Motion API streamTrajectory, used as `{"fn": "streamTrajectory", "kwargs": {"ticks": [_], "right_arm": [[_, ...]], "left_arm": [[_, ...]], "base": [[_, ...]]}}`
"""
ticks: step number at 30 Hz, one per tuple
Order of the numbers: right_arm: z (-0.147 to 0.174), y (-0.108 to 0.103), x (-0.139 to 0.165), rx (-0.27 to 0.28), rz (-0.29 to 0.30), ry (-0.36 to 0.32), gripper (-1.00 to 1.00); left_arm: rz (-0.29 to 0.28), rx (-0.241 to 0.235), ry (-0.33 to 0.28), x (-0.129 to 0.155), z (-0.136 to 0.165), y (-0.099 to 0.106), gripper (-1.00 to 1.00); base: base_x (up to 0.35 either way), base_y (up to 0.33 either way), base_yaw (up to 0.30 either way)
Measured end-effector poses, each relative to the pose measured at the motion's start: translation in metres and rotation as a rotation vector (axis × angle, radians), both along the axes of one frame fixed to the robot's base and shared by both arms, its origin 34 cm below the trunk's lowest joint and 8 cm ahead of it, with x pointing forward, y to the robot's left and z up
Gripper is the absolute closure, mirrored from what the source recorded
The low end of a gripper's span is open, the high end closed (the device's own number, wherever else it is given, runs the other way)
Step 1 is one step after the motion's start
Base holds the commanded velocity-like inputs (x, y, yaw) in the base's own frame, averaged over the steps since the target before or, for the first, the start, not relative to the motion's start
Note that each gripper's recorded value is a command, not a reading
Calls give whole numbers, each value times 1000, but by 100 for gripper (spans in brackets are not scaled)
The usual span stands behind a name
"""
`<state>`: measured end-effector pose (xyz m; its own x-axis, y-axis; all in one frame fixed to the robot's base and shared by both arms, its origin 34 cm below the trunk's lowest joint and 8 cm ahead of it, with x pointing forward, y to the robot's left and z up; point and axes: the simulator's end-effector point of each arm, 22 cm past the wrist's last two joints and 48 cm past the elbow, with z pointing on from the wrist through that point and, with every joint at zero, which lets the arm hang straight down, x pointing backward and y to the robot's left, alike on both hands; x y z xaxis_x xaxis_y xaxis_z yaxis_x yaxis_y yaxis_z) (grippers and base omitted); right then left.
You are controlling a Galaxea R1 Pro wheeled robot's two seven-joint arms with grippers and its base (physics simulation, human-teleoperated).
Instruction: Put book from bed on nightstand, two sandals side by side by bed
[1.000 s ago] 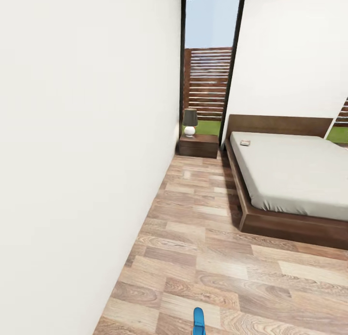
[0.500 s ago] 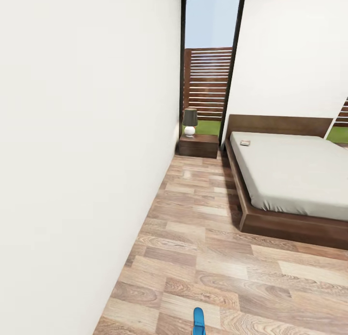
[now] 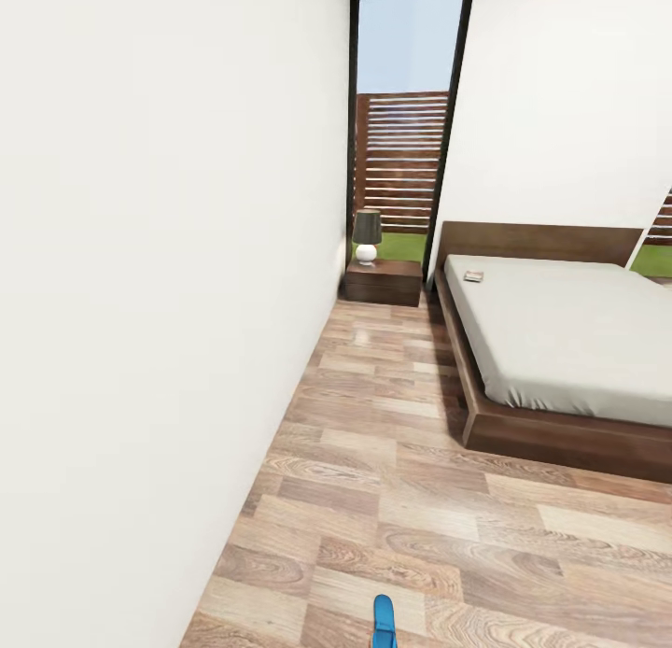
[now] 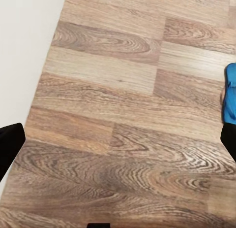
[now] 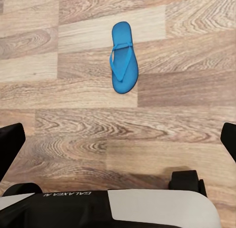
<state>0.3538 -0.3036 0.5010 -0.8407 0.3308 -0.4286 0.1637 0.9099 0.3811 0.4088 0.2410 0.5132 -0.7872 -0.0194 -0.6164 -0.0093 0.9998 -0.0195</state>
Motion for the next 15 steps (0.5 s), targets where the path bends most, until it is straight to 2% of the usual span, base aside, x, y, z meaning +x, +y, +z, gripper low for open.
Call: {"fn": "streamTrajectory", "kwargs": {"ticks": [8, 11, 13, 15], "right_arm": [[1, -3, 5, -11, 0, -3, -100], [3, -16, 19, -67, -23, -1, -100], [8, -25, 36, -113, -33, 26, -100], [20, -24, 54, -115, -30, 66, -100]], "left_arm": [[-2, -3, 1, 0, 0, -3, -100], [-2, -3, 1, 0, 0, -3, -100], [-3, -3, 1, 0, 0, -3, -100], [-3, -4, 0, 0, 0, -3, -100]], "base": [[0, 0, 0], [0, 0, 0], [0, 0, 0], [0, 0, 0]]}}
